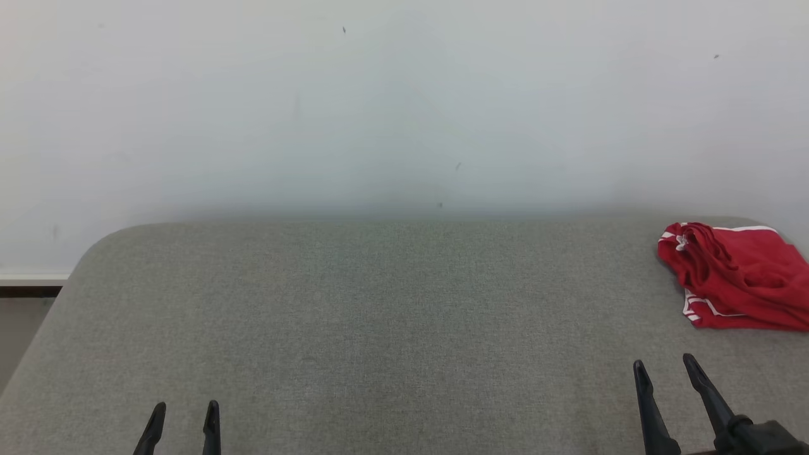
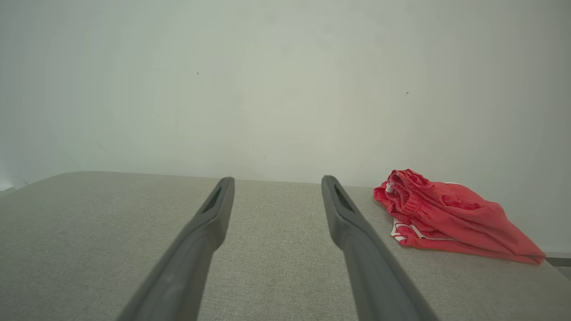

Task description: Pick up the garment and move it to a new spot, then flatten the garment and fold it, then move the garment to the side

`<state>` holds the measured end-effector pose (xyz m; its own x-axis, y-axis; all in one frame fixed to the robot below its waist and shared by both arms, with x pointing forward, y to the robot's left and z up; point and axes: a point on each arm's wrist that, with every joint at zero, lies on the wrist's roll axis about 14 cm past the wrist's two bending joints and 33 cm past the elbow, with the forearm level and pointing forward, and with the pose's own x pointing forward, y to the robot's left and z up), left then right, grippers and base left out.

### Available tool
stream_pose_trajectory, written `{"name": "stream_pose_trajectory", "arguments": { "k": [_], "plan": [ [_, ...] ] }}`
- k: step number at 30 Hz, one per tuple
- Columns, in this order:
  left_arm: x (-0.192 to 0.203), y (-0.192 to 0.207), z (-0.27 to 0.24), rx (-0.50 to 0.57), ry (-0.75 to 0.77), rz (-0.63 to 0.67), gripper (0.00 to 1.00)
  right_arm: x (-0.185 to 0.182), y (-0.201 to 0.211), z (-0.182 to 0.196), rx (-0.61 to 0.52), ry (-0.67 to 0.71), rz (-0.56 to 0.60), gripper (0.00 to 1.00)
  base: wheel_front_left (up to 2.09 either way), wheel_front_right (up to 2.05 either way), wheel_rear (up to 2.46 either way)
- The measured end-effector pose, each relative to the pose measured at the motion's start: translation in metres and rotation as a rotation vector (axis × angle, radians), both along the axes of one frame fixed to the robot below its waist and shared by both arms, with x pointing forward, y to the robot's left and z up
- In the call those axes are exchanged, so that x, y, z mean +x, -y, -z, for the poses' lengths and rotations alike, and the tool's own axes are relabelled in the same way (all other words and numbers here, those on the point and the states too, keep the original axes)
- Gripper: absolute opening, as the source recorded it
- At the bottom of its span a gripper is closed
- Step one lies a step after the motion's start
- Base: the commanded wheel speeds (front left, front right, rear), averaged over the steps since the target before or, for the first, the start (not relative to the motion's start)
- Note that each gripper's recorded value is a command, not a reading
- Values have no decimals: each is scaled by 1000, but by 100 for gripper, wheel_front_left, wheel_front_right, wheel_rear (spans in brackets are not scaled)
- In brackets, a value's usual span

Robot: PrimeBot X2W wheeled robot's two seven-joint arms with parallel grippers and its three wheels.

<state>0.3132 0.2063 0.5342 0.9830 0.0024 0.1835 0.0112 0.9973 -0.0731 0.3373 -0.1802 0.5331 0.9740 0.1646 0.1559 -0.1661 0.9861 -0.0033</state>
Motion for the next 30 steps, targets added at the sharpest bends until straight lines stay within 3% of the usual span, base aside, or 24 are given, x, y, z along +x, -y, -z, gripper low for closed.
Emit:
{"name": "stream_pose_trajectory", "arguments": {
  "k": [25, 26, 30],
  "plan": [
    [-5, 5, 7, -33, -21, 25, 100, -14, 2, -4, 56, -5, 50, 100, 0, 0, 0],
    [-5, 5, 7, -35, -20, 27, 0, -14, 3, -4, 56, -7, 51, 0, 0, 0, 0],
    [-9, 7, 24, -54, -74, 23, 0, -19, 2, 15, 60, -68, 56, 0, 0, 0, 0]
  ]
}}
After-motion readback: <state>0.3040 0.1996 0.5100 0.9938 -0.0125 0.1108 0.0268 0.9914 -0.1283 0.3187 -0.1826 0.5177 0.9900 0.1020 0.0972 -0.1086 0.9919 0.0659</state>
